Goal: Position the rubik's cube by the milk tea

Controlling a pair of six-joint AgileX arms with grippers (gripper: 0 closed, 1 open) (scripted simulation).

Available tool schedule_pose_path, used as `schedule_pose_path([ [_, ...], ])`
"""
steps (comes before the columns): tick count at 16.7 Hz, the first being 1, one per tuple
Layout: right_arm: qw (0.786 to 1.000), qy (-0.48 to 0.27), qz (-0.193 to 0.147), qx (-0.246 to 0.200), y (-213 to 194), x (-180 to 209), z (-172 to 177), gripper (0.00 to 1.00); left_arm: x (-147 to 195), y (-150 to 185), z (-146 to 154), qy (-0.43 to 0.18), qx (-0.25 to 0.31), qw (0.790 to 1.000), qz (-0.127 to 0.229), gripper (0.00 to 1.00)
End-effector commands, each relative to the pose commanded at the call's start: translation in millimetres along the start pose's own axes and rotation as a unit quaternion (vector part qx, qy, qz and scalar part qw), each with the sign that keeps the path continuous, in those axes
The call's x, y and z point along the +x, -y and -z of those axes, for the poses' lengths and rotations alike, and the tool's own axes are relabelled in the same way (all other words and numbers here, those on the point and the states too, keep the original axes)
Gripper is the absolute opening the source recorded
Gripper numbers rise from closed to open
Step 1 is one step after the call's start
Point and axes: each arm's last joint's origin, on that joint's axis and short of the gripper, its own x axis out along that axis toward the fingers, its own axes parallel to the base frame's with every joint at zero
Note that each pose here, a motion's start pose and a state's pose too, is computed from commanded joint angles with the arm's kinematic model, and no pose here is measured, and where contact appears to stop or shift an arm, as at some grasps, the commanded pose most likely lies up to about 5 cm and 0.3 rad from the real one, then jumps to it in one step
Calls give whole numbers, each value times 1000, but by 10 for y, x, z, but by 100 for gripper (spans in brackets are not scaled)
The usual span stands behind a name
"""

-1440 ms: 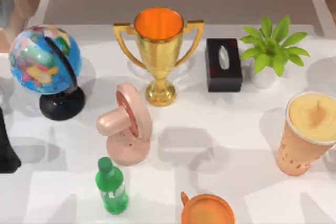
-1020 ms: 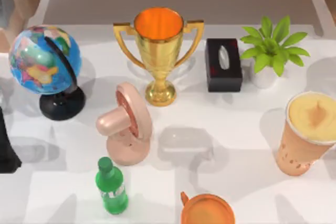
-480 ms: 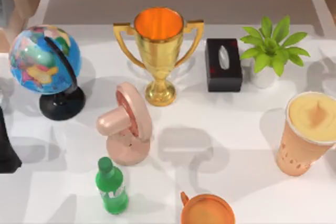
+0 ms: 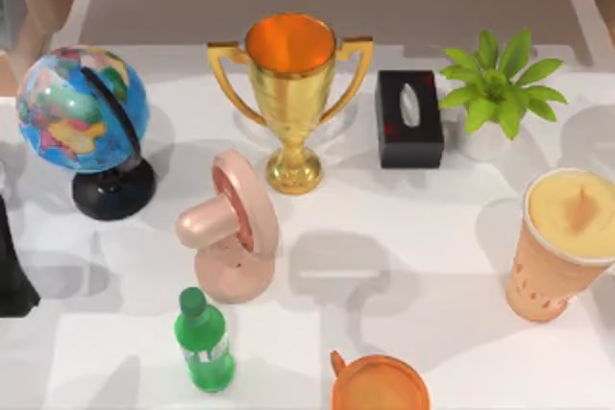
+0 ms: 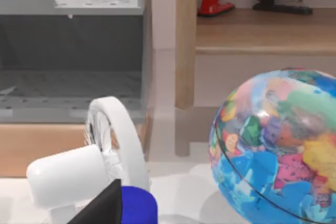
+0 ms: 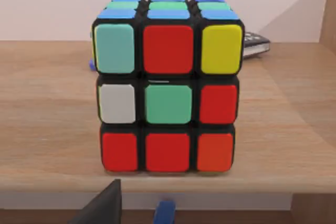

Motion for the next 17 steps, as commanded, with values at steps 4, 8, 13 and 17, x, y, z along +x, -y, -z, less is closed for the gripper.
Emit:
schedule_pose_path([
  [4,1000,2,0,2,-271,291,35,100,0,0,0,0,0,1000,0,100],
  [8,1000,3,0,2,-298,317,39,100,0,0,0,0,0,1000,0,100],
  [13,1000,1,0,2,-292,406,41,100,0,0,0,0,0,1000,0,100],
  [17,1000,3,0,2,-314,710,26,100,0,0,0,0,0,1000,0,100],
])
